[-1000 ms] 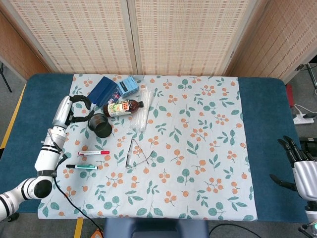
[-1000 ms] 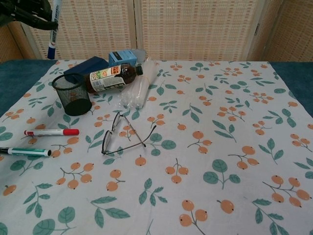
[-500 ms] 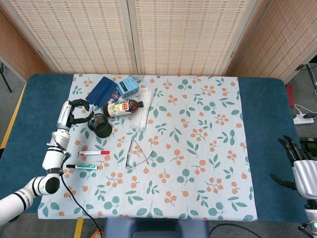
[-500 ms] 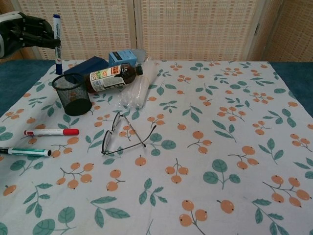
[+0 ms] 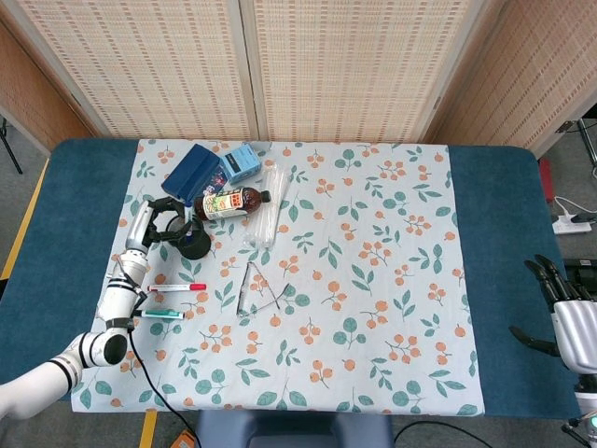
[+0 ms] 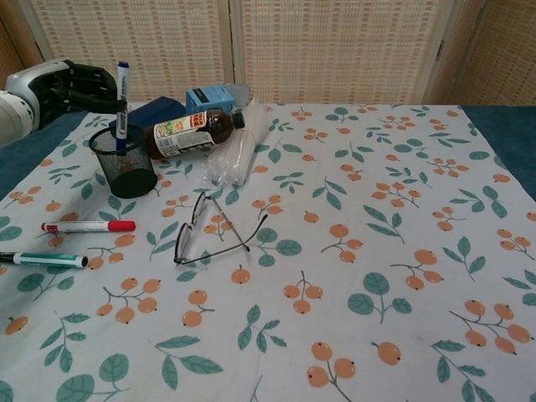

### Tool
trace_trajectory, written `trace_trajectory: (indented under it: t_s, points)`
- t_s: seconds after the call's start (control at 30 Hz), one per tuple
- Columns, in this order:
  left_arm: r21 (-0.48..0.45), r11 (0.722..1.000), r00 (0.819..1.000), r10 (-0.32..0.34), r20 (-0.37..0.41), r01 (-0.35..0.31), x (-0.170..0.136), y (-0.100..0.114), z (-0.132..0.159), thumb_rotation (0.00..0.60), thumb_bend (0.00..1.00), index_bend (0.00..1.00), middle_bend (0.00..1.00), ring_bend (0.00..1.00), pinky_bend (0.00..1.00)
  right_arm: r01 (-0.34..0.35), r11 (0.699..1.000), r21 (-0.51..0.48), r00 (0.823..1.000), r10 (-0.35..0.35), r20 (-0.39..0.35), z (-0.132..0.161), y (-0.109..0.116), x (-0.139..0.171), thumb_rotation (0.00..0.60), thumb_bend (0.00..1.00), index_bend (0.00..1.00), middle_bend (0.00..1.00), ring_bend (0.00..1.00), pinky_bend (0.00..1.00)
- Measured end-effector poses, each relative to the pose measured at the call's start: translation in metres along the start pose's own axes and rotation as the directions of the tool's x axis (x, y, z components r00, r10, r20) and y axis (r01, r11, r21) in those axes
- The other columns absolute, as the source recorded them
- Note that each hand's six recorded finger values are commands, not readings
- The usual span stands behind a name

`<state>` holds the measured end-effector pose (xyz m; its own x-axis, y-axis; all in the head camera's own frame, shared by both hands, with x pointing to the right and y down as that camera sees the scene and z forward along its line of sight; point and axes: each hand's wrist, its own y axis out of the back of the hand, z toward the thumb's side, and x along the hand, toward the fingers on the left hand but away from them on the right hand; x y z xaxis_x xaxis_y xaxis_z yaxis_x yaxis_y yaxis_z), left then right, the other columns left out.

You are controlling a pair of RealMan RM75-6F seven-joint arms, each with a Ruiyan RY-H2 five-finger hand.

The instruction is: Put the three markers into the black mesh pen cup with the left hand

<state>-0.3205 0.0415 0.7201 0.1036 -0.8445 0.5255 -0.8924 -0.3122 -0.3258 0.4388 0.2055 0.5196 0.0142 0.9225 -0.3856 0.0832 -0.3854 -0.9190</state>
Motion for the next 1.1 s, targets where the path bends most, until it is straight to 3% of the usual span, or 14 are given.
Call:
trace_trajectory:
  t_s: [0.1,0.3,0.57,0.77,0.9,1.0,1.03,1.1]
  points:
    - [0.009,1.0,1.0,-0.025,0.001,0.025,0.0,-0.005,0.001,0.6,0.28,0.48,0.45,0.21,0.23,0.0,1.0,-0.001,1.0,0.0,-0.001,0.0,0.0,0.0,0.6,0.0,0.13,0.06,0.28,0.3]
    - [0.062,0.995,0.997,-0.078,0.014,0.077,-0.001,-0.01,0.005,0.6,0.28,0.42,0.29,0.13,0.2,-0.004,1.0,-0.003,1.0,0.004,-0.006,0.001,0.0,0.0,0.6,0.0,0.13,0.06,0.28,0.3]
    - [0.182,0.976,0.987,-0.135,0.092,0.116,-0.018,-0.02,0.024,0.6,0.29,0.41,0.32,0.15,0.22,-0.005,1.0,-0.007,1.0,0.004,-0.014,0.003,0.0,0.0,0.6,0.0,0.13,0.06,0.28,0.3]
    - [0.353,0.935,0.975,-0.111,0.194,0.036,-0.061,-0.023,0.039,0.6,0.3,0.42,0.41,0.21,0.26,-0.01,1.0,-0.011,1.0,0.01,-0.019,0.004,-0.001,0.0,0.6,0.0,0.14,0.06,0.28,0.3]
    - [0.519,0.85,0.969,-0.042,0.243,-0.094,-0.102,-0.017,0.037,0.6,0.3,0.42,0.44,0.23,0.27,-0.012,1.0,-0.014,1.0,0.012,-0.026,0.005,-0.002,0.0,0.6,0.0,0.14,0.06,0.28,0.3]
    - [0.644,0.731,0.958,0.048,0.282,-0.226,-0.137,-0.009,0.031,0.6,0.3,0.42,0.43,0.23,0.27,-0.009,1.0,-0.015,0.999,0.009,-0.033,0.007,-0.001,0.001,0.6,0.0,0.14,0.06,0.28,0.3]
    - [0.685,0.675,0.952,0.087,0.294,-0.273,-0.153,-0.006,0.026,0.6,0.3,0.42,0.43,0.23,0.27,-0.01,1.0,-0.014,0.999,0.009,-0.034,0.007,-0.001,0.002,0.6,0.0,0.14,0.06,0.28,0.3]
    - [0.734,0.598,0.944,0.143,0.299,-0.323,-0.177,-0.005,0.015,0.6,0.3,0.42,0.42,0.23,0.27,-0.009,1.0,-0.014,0.999,0.009,-0.036,0.008,-0.001,0.002,0.6,0.0,0.15,0.06,0.28,0.3]
